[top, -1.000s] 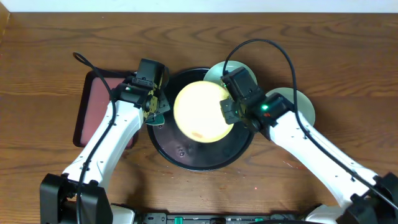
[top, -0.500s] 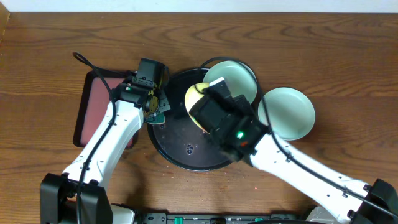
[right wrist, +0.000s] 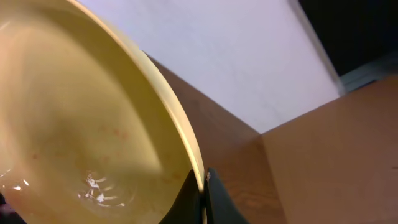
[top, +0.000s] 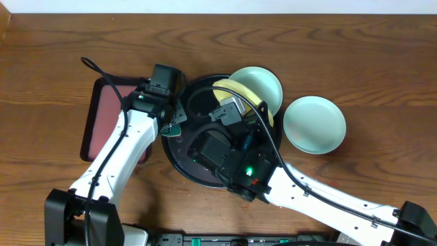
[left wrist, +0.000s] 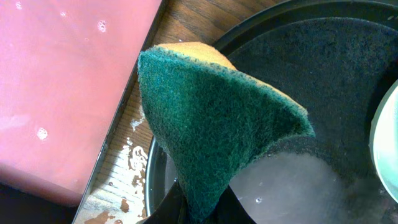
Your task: Clean dirty plates on tray and stack at the side
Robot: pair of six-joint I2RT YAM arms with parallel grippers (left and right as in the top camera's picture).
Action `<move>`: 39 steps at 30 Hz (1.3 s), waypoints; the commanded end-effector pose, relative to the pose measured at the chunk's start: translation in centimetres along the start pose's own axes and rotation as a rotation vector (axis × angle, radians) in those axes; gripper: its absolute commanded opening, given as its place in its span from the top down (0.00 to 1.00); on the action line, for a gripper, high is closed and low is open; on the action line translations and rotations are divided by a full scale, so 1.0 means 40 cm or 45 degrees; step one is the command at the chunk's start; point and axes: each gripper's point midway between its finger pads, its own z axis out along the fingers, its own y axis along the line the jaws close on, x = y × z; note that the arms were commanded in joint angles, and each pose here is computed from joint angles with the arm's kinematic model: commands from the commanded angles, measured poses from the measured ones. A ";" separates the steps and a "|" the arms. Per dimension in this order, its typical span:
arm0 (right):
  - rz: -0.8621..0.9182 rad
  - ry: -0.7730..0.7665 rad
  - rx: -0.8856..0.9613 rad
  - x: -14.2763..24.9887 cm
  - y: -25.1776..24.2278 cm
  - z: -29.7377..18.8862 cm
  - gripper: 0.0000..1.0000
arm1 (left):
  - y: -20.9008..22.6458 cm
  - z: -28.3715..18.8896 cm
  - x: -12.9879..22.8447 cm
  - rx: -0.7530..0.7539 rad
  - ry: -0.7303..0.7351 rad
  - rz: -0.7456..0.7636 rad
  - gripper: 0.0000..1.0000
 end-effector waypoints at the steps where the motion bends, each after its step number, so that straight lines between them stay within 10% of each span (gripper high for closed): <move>1: 0.104 -0.042 0.098 -0.025 -0.050 -0.013 0.99 | -0.004 -0.005 -0.015 0.005 -0.014 0.014 0.92; 12: 0.193 0.313 -0.638 0.080 0.155 0.008 0.99 | -0.004 -0.005 -0.016 0.006 -0.014 0.014 0.93; 20: 0.524 0.505 -0.882 0.109 0.061 0.080 0.99 | -0.004 -0.005 -0.015 0.005 -0.014 0.014 0.93; 32: 0.912 1.090 -0.448 0.490 -0.240 0.277 0.99 | -0.003 -0.005 -0.015 0.004 -0.014 0.015 0.93; 39: 1.007 1.258 -0.400 0.638 -0.207 0.307 0.99 | -0.003 -0.005 -0.015 0.004 -0.014 0.015 0.93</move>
